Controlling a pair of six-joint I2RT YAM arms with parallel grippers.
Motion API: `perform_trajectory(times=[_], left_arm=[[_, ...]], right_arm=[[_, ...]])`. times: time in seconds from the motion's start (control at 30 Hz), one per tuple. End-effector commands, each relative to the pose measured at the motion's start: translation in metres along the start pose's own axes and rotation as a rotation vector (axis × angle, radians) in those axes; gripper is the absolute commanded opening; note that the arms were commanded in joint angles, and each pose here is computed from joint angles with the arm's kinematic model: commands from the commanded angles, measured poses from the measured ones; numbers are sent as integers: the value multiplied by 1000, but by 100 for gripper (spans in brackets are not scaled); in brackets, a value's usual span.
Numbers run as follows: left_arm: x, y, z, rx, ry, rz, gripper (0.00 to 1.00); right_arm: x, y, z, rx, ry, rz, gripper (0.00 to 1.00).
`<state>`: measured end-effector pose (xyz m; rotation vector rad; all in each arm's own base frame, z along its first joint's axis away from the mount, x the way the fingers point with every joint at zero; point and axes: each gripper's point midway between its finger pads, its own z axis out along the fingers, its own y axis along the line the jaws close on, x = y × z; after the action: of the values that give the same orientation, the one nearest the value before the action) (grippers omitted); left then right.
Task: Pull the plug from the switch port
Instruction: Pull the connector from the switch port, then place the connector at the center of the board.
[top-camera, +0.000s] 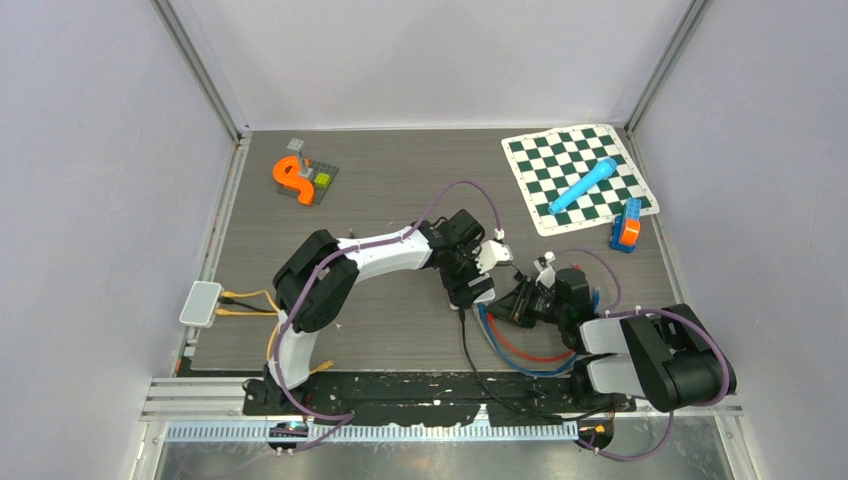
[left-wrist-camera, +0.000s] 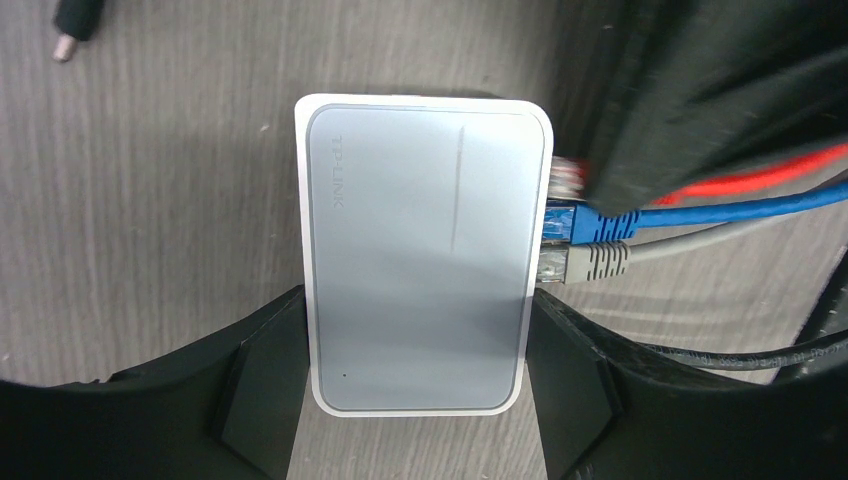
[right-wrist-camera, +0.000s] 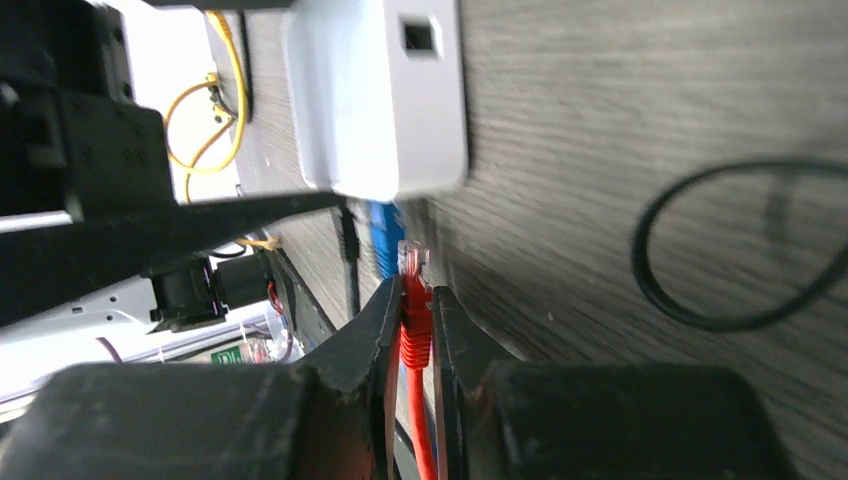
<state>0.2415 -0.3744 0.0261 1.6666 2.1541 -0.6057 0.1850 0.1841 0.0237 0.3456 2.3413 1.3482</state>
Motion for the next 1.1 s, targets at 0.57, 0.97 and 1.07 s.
perform_trajectory(times=[0.57,0.97,1.07], left_arm=[[-2,-5,-12,47,-46,52,68],[-4,-9,-12,18,-48,92,85],[-7,-6,-16,-4,-60,91,88]], right_arm=[[-62,34,-42,152,-303,-213,5],[-129,104,-106,233,-605,-354,5],[-136,106,-107,257,-612,-358,5]])
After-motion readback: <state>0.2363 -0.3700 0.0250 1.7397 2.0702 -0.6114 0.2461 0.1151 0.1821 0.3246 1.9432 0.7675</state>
